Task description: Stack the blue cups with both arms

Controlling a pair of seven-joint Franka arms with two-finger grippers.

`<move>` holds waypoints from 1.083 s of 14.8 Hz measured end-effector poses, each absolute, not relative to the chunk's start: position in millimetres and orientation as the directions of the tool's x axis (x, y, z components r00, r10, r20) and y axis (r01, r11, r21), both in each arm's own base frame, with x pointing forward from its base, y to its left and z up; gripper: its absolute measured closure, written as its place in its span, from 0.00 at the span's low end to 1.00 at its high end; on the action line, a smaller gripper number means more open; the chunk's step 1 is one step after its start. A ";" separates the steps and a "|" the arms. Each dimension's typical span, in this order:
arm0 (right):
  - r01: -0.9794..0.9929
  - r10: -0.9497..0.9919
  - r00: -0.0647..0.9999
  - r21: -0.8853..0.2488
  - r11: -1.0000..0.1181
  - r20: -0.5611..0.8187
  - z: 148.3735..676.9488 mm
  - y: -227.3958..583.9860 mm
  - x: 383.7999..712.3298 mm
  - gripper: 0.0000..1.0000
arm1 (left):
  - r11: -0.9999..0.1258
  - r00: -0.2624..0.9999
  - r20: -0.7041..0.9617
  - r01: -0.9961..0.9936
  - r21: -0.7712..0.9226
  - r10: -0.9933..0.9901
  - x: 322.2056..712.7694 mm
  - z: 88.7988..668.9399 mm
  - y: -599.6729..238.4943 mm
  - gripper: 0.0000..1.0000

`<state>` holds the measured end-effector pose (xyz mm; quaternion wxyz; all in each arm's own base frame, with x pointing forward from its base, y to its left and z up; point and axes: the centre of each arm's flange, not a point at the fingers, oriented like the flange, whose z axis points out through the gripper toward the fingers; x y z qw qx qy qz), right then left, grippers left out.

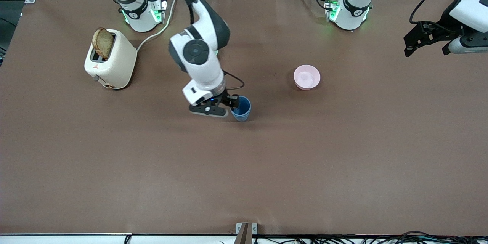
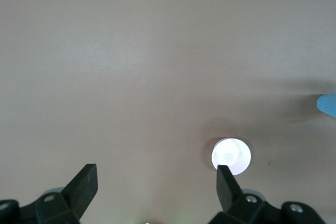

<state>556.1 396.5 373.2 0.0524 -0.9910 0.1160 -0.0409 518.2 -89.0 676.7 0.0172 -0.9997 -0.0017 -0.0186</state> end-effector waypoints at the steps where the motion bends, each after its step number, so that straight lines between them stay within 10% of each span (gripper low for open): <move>1: -0.257 -0.268 0.960 -0.120 -0.959 0.080 401.1 366.9 569.1 0.05 | -0.999 0.999 0.037 0.004 -0.034 0.003 518.2 676.7 -88.8 0.00; 16: -0.188 -0.191 0.978 -0.042 -0.981 0.087 607.6 -61.5 540.8 0.00 | -0.998 0.998 0.051 -0.042 -0.039 -0.044 527.7 665.8 -42.6 0.00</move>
